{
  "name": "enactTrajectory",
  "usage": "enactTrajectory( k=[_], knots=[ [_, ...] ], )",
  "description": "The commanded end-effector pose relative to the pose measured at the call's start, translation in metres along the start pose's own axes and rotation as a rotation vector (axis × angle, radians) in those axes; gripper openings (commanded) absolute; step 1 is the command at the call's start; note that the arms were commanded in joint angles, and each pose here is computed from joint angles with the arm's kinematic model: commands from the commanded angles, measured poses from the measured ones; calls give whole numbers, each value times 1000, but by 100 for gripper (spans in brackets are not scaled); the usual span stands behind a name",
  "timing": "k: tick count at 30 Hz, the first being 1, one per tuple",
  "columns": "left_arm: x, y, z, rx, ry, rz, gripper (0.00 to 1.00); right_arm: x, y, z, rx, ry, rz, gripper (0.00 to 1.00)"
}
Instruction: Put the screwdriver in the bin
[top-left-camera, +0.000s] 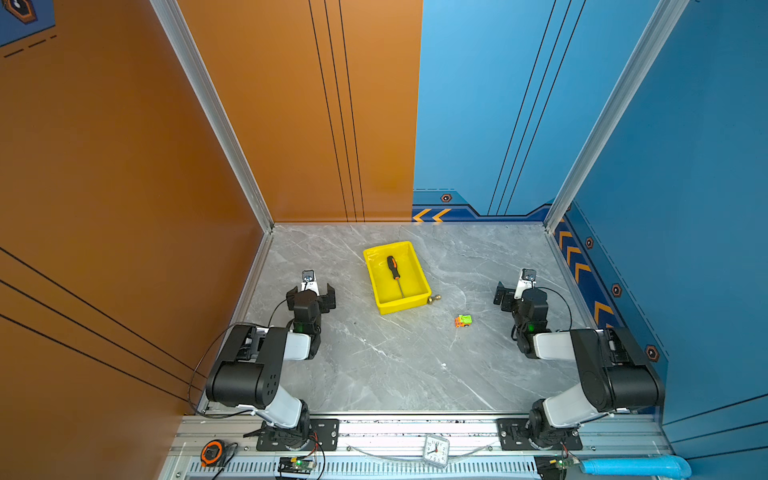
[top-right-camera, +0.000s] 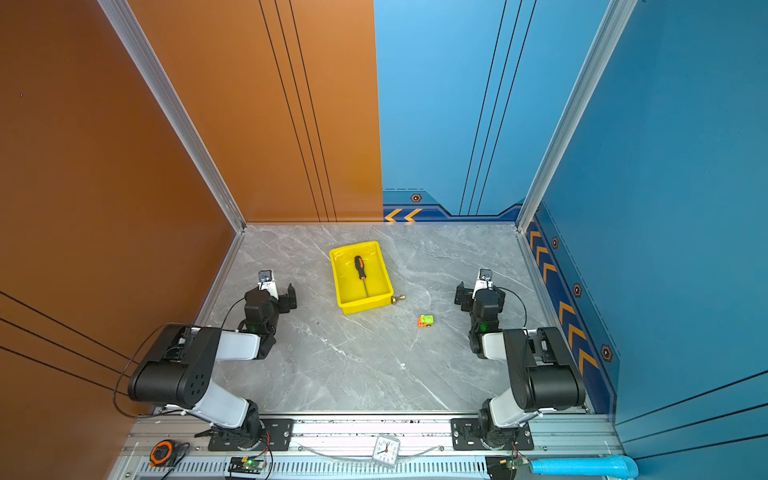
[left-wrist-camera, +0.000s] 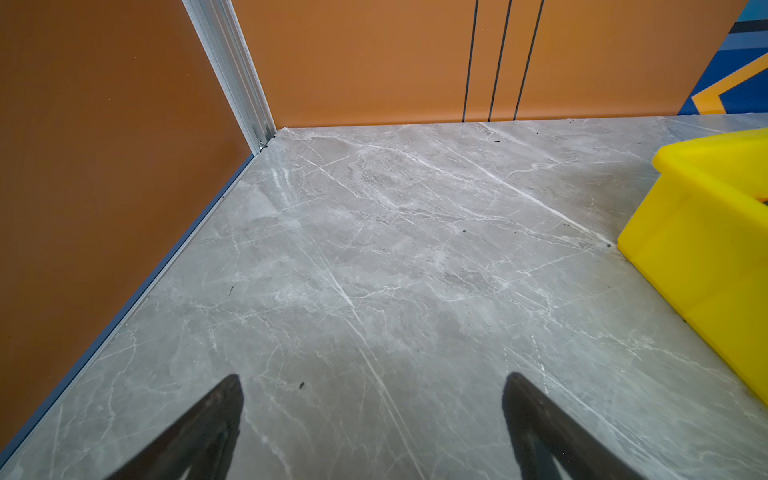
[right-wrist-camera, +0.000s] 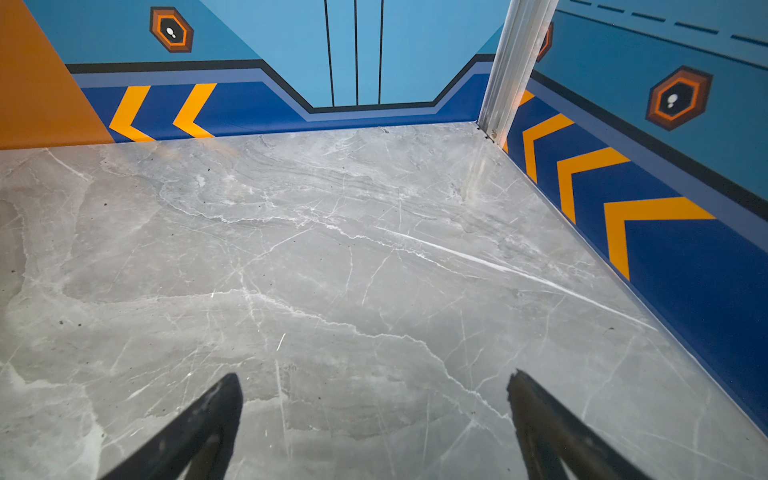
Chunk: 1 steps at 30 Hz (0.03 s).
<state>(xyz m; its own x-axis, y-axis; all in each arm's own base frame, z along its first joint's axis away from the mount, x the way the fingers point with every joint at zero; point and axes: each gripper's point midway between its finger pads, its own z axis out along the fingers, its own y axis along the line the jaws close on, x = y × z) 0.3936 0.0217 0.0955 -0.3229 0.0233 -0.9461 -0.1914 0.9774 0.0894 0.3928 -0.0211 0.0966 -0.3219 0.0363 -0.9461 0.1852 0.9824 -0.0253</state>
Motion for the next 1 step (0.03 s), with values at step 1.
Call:
enactTrajectory(
  k=[1],
  knots=[
    [4, -3, 1, 31, 11, 5, 98, 3, -1, 0, -1, -1, 15, 100]
  ],
)
